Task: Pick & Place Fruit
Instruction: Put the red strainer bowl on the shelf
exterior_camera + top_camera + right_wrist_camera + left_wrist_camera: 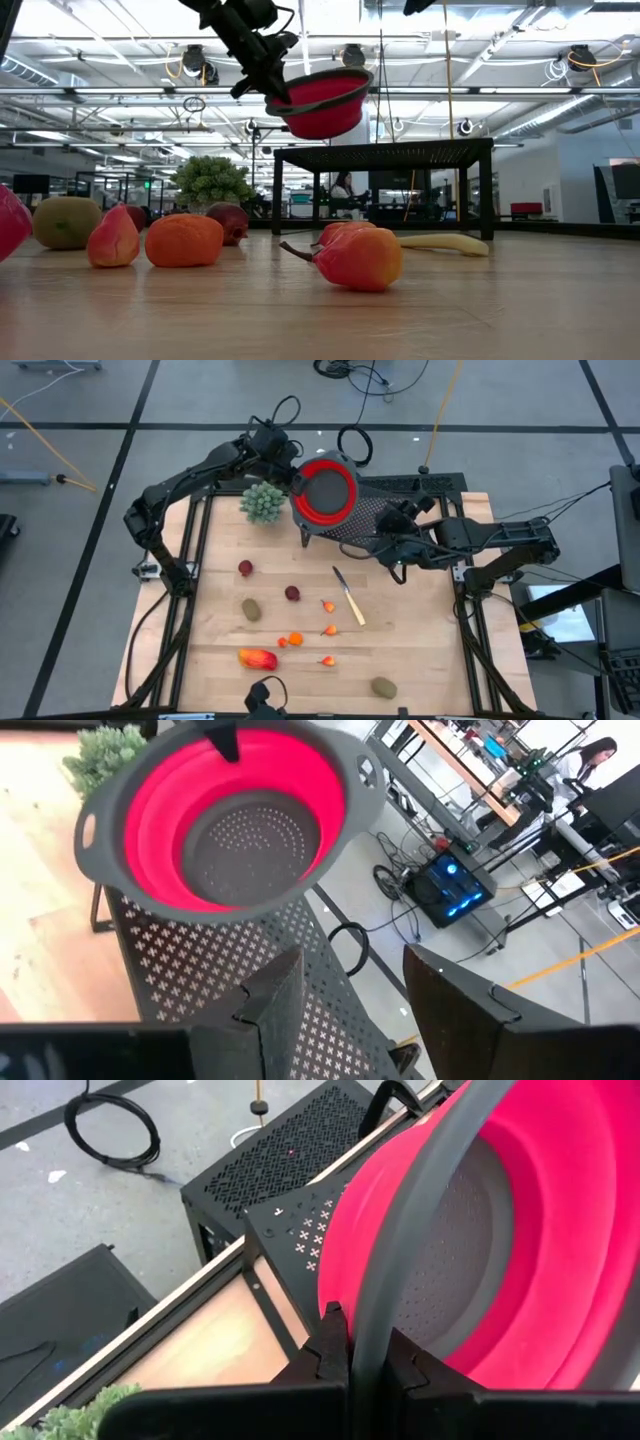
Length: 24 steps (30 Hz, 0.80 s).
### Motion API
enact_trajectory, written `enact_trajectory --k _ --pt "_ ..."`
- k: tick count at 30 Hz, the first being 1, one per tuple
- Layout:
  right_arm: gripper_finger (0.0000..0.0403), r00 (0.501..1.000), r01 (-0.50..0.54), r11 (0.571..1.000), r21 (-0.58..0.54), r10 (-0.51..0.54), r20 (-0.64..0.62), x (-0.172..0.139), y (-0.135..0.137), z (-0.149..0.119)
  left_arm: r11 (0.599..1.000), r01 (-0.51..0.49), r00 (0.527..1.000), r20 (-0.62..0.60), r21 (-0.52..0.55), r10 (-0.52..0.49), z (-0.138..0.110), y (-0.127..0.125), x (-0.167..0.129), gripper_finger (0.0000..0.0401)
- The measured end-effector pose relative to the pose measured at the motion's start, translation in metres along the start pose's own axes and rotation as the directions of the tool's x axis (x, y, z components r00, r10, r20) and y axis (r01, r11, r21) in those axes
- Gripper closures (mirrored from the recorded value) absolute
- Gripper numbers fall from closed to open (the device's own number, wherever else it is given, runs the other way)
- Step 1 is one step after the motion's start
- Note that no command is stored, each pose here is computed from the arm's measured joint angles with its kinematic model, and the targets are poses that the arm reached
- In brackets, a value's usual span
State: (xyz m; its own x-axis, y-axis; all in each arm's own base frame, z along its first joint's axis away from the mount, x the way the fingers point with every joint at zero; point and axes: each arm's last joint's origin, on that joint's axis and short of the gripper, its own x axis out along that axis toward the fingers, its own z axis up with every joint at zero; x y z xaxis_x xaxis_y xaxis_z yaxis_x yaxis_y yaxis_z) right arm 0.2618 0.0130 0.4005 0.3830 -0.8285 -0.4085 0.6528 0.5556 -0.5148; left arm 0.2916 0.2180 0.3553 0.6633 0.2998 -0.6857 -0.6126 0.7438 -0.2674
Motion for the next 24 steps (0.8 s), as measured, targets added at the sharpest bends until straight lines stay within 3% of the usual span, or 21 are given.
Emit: enact_trajectory --k 14,24 --pt "0.0239 0.996 0.036 0.997 -0.07 -0.041 -0.074 -0.001 -0.007 -0.013 0.989 0.077 0.996 -0.033 -0.123 -0.082 0.0 0.0 -0.004 0.04" --pt "0.028 0.992 0.053 0.993 -0.11 -0.065 -0.108 -0.011 -0.03 -0.025 0.986 0.082 0.994 -0.06 -0.148 -0.091 0.006 -0.011 -0.02 0.04"
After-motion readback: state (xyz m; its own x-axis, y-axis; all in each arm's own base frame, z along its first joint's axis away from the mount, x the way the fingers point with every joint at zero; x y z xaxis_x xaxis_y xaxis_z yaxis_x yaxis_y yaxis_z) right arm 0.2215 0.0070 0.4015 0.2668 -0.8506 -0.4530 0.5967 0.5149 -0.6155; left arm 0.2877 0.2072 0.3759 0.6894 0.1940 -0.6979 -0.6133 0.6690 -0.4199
